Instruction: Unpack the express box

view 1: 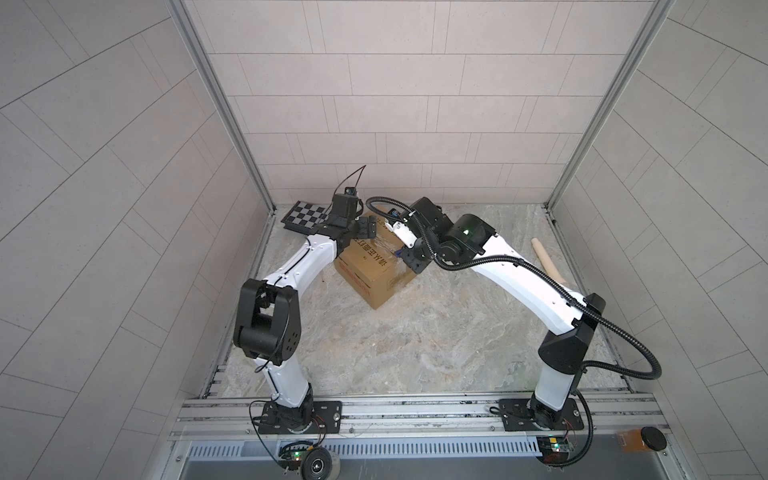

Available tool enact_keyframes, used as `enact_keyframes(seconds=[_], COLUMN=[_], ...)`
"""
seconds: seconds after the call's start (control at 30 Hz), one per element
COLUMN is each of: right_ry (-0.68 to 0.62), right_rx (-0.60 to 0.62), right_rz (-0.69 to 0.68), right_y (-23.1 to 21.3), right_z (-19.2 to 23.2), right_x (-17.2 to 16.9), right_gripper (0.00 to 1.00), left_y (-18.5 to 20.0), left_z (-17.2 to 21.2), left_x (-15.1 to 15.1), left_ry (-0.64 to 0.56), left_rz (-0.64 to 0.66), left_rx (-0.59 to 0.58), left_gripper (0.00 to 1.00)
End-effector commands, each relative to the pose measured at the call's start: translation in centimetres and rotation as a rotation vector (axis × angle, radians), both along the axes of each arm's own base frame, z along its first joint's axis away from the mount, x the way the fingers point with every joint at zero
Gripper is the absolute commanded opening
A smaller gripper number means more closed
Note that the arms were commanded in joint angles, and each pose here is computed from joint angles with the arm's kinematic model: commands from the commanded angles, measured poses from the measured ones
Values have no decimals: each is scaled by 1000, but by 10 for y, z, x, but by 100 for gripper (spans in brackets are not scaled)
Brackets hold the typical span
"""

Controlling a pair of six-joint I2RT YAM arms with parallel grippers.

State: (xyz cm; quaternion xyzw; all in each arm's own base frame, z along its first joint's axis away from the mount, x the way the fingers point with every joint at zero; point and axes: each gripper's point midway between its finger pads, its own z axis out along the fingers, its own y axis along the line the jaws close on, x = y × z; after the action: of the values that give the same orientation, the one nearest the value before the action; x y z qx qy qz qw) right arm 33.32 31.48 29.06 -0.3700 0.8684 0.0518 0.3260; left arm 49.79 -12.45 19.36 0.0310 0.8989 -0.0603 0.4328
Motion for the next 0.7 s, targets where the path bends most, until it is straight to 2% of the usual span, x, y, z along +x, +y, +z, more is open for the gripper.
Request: enact_keyframes(seconds=[0.0,0.23,0.67], right_ry=[34,25,108], right_rx=[9,44,-12], right_rz=[28,26,21], right_y=[1,0,26], right_z=[-3,7,-58], right_x=[-9,-14,8], right_gripper=[0,0,0], left_y=[-19,-20,-21], left_z=[-72,-71,-70], left_x=[-36,-36,-36], left_ry=[244,244,244], left_rz=[-65,-66,-68], left_rx=[-1,-3,-15], left_gripper=[99,99,99])
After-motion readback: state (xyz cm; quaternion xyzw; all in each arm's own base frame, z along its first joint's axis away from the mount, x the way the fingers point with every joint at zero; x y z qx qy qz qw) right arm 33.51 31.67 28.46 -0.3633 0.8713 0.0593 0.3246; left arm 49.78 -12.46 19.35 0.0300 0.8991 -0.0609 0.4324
